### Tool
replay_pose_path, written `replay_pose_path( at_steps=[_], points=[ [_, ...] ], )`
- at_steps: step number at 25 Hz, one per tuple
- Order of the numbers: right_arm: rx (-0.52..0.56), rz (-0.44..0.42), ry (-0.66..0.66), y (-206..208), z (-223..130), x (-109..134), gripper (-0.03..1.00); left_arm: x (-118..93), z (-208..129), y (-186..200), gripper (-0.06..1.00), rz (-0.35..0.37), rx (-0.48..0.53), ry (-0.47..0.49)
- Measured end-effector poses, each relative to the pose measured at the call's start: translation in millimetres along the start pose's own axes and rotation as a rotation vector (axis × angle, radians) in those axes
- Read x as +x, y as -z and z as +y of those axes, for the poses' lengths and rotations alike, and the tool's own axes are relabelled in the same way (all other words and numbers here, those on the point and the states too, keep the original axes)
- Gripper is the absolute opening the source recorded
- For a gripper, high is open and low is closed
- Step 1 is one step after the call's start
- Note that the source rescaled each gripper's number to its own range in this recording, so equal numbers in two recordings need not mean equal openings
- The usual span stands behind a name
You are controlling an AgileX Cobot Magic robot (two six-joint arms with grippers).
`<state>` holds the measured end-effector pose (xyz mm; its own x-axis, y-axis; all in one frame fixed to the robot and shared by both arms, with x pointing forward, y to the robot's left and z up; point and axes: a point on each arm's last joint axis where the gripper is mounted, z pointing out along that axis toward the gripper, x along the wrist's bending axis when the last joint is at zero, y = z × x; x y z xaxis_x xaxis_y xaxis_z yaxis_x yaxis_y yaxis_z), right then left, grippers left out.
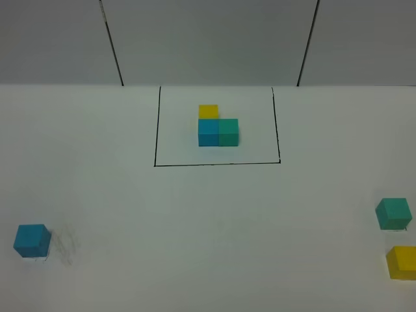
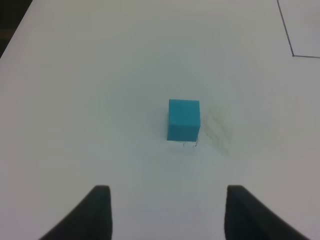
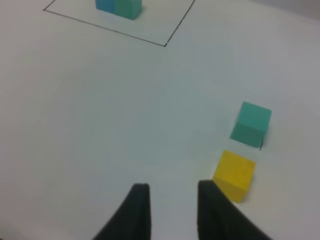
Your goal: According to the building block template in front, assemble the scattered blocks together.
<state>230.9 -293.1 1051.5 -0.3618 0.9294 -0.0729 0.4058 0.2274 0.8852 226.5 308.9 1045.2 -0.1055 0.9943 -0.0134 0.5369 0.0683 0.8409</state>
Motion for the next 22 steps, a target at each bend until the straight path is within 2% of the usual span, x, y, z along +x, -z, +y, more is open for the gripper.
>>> replay_pose_path(
  at_steps=[22],
  points=[
    [0.0,0.0,0.0,0.0,0.0,0.0,0.0,0.0,0.0,0.0,0.15,0.0,0.0,0.0]
  ],
)
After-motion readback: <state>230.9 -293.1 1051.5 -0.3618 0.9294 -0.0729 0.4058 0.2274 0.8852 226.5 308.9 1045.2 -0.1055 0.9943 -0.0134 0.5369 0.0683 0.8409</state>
